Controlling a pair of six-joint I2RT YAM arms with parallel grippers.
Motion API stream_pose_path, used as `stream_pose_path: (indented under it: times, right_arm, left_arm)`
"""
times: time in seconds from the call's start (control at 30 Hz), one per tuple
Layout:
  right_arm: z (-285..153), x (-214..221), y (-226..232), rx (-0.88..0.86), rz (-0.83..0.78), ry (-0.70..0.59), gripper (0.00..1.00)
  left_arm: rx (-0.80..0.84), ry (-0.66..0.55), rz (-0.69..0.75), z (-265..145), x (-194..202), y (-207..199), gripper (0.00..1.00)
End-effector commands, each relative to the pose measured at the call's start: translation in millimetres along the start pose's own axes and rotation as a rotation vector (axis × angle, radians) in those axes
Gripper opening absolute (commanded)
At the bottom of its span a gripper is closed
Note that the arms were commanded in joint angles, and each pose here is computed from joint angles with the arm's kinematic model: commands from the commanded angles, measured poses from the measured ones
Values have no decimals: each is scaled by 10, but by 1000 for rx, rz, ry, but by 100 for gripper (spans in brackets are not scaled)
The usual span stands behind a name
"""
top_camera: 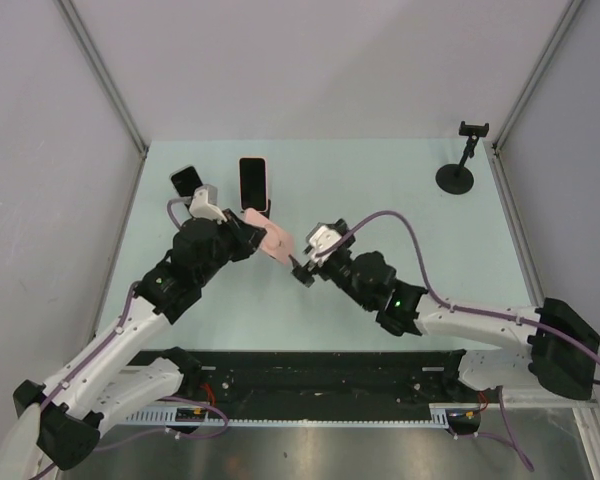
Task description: Remove the phone from the phone stand
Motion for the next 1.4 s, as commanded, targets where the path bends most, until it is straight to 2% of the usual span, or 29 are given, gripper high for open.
stream_pose_path:
  times: [0.0,0.17,0.37,0.57,0.77,0.97,1.0,1.07,1.1,1.13,1.17,1.23,1.27,1.33,1.37]
  right_arm:
    - [40,131,347,-16,-154,-29,96]
    - [127,310,601,-6,-251,-49,93]
    - [238,543,670,130,-332,-80,87]
    - [299,665,682,238,-417,-128,75]
    - [337,692,702,319,-435,-173,51]
    - [357,705,723,333,-424,-185,19]
    - [354,702,728,334,-419,-188,11]
    - [342,677,729,341,-402,-192,2]
    - [339,670,727,345,-391,-194,0]
    - [329,651,731,348,-383,-196,0]
    - [321,647,729,355,-377,-194,0]
    - [309,639,730,363,-366,-189,0]
    - [301,624,721,372,-359,-186,0]
    - [300,626,719,366,-343,-168,0]
    - [291,585,713,367,-327,-168,0]
  left_arm:
    - [102,-73,-113,-81,-290,-230,0]
    - [134,-45,-120,-85,-274,-269,0]
    - [150,-18,-132,-92,-232,-275,0]
    - [162,6,-137,-83,-199,-282,0]
    - [175,32,-140,-58,-165,-293,0]
    - [193,60,-141,-40,-136,-310,1]
    - [193,60,-138,-39,-136,-309,4]
    - [197,54,-129,-46,-149,-313,12]
    - [194,50,-123,-49,-156,-310,22]
    - [191,43,-117,-51,-165,-308,29]
    - [191,31,-104,-64,-188,-309,42]
    - [178,-6,-86,-100,-243,-296,55]
    - [186,-25,-60,-132,-285,-303,67]
    - [138,-103,-42,-199,-385,-257,78]
    - [125,-135,-14,-233,-432,-238,87]
Point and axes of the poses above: each gripper's point midway between its finger pads, its own z axis out along the fingers, its own y axis along the line the jaws close on, x = y × z, the point moved 9 cm from there along -z, back along the fingers, and after that the axes turned 12 degrees about z, right-handed, at the moved point
